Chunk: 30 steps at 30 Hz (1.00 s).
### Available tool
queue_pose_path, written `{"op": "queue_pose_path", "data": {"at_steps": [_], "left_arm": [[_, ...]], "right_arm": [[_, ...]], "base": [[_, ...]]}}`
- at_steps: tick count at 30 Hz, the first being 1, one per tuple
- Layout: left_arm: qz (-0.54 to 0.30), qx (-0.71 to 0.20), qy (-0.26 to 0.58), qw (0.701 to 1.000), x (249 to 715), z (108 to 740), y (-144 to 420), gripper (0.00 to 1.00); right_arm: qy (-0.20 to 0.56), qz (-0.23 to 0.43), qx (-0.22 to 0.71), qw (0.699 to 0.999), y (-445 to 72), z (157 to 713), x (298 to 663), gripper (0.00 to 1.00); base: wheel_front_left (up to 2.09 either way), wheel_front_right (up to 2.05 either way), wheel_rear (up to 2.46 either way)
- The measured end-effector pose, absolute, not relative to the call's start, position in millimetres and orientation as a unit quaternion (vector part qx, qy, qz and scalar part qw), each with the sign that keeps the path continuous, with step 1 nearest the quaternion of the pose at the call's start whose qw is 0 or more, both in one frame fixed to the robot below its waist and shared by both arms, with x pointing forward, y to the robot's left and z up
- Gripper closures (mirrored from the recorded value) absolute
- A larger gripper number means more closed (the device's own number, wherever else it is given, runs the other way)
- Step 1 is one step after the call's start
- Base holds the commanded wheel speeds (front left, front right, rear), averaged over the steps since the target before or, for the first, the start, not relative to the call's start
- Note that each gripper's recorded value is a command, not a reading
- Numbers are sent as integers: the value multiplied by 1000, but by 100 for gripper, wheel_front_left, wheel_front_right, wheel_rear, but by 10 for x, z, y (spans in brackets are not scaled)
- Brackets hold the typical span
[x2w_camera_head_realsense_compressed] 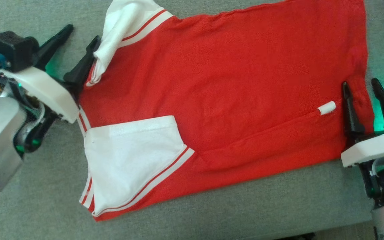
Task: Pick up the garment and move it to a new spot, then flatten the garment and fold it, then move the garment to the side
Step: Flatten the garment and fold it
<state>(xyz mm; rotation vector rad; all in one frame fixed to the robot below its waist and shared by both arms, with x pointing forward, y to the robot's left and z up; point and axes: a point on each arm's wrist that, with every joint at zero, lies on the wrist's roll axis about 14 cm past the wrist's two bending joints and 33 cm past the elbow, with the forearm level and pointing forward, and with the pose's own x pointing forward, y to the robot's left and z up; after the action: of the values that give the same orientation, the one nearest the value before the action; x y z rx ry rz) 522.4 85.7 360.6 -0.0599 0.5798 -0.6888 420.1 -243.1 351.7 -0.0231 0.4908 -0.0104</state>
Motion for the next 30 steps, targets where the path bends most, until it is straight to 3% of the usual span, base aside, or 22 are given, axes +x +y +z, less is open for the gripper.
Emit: {"op": "queue_pose_path", "data": {"at_steps": [21, 30], "left_arm": [[-377, -70, 237, 893, 4850, 3855, 400, 0], [-386, -73, 261, 882, 4540, 3813, 392, 0]], "right_arm": [[236, 1, -8, 972, -2382, 3577, 4207, 0], [235, 1, -6, 972, -2377, 3602, 4185, 0]], "base": [[0, 0, 0], [0, 0, 0]]}}
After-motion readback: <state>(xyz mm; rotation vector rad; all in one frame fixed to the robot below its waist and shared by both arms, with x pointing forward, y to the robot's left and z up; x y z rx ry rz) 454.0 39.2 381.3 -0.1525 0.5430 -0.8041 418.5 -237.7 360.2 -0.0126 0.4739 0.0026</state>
